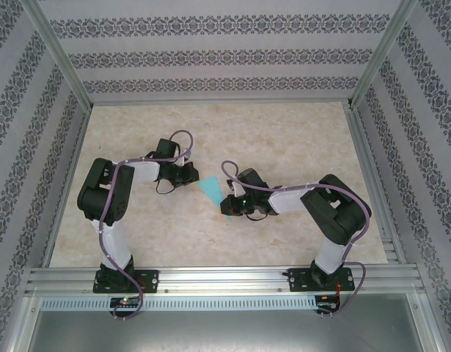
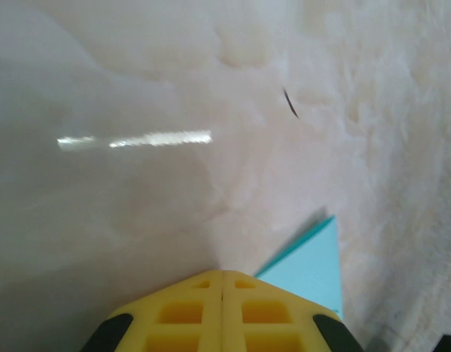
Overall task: Fold a paper plane with a square sheet of paper (pick it up from the middle)
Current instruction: Fold the wing for the fifth time at the center of the table, then move a paper plane to the center of the table.
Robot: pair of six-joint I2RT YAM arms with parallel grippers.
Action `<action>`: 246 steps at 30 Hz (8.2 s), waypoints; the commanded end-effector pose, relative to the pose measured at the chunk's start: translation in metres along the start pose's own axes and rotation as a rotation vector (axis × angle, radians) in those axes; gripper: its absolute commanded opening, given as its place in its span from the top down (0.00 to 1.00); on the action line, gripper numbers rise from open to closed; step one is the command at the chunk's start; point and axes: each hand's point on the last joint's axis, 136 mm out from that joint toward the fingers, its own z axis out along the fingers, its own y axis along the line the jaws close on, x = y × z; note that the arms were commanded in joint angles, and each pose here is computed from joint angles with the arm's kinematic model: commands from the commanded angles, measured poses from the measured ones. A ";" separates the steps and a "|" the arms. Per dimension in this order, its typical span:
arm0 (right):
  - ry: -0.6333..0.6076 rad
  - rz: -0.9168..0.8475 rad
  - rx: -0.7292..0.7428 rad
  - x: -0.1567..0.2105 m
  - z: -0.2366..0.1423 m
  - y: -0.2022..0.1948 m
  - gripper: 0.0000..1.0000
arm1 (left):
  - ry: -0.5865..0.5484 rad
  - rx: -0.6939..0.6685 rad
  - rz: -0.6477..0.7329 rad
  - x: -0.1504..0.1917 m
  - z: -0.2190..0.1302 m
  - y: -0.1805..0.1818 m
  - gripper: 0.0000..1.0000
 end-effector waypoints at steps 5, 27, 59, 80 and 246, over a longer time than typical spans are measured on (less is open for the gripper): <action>0.261 0.193 0.316 0.095 -0.002 -0.086 0.93 | -0.182 -0.099 0.001 -0.041 -0.043 0.014 0.93; 0.262 0.186 0.326 0.094 -0.002 -0.084 0.94 | 0.066 0.091 0.125 0.098 0.015 -0.079 0.97; 0.317 0.227 0.422 0.125 -0.014 -0.108 0.94 | -0.049 -0.233 0.012 0.009 0.004 0.026 0.99; 0.215 0.172 0.305 0.081 -0.012 -0.068 0.94 | -0.121 -0.030 0.077 -0.002 -0.041 -0.034 0.98; -0.485 0.306 0.172 -0.053 -0.142 0.000 0.48 | -0.223 0.085 0.043 0.084 0.038 -0.125 1.00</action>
